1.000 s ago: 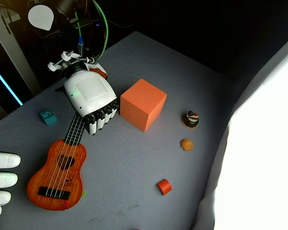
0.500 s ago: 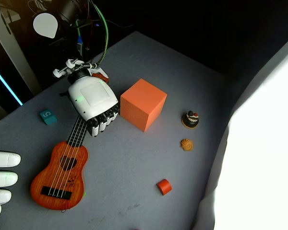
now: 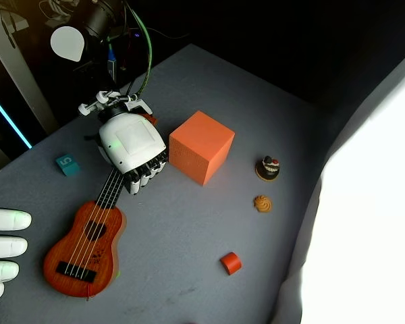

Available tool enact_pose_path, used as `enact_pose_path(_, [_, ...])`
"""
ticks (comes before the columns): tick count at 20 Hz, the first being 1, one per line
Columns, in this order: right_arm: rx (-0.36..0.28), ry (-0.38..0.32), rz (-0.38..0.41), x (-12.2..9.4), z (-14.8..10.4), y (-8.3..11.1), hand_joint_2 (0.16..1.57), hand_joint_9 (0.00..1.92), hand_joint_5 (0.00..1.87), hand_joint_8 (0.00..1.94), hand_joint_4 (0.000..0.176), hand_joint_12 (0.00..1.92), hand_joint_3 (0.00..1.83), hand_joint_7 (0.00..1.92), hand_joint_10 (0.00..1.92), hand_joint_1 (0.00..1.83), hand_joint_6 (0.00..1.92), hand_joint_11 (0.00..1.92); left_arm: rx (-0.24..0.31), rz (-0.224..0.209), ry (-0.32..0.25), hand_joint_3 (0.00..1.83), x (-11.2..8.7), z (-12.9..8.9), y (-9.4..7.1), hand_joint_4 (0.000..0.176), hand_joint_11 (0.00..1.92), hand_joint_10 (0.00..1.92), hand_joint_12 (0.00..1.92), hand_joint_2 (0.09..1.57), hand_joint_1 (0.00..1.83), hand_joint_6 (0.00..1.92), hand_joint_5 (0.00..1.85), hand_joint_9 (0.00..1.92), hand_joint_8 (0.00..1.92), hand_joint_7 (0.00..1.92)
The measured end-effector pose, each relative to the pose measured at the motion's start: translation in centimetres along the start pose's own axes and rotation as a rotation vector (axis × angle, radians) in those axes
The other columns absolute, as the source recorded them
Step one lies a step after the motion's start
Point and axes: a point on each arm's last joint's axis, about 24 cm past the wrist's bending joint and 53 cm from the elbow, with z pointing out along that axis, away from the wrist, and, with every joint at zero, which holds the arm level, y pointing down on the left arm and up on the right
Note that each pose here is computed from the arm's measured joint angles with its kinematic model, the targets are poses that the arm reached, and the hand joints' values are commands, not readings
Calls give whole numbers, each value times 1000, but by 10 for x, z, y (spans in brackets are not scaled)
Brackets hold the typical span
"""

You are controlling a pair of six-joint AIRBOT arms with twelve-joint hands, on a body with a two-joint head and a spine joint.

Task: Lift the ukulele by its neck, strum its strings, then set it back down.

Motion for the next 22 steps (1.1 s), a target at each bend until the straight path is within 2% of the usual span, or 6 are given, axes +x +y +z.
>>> enact_pose_path(9, [0,0,0,0,0,0,1255,210,207,2,0,807,0,254,9,62,4,0,-25,-2,36,0,12,0,11,0,1406,1921,1921,937,586,1921,1305,1377,1921,1344])
enact_pose_path(13, [0,0,0,0,0,0,1260,193,209,5,0,683,0,244,10,61,10,0,-25,-2,41,39,14,2,10,0,1397,1921,1921,1131,67,1921,1207,1334,1921,1281])
enact_pose_path(16, [-1,0,0,0,0,0,1257,202,215,6,0,684,0,255,13,59,11,0,-44,-14,58,30,23,4,14,0,1375,1921,1921,1159,2,1921,1117,1307,1921,1232])
enact_pose_path(19, [-2,0,1,0,0,0,1260,200,200,1,0,678,0,244,10,29,3,0,-44,-8,71,10,27,6,13,0,1120,1921,1921,1162,0,1823,734,1099,1887,988])
enact_pose_path(21, [-1,0,0,0,0,0,1261,194,209,3,0,672,0,249,7,53,6,0,-47,-1,74,3,27,6,14,0,734,1574,1763,1166,0,1434,579,860,1409,831])
enact_pose_path(22, [-2,0,0,0,0,0,1261,194,209,3,0,672,0,249,7,53,6,0,-48,-3,77,3,28,6,14,0,734,1574,1763,1166,0,1434,579,860,1409,831])
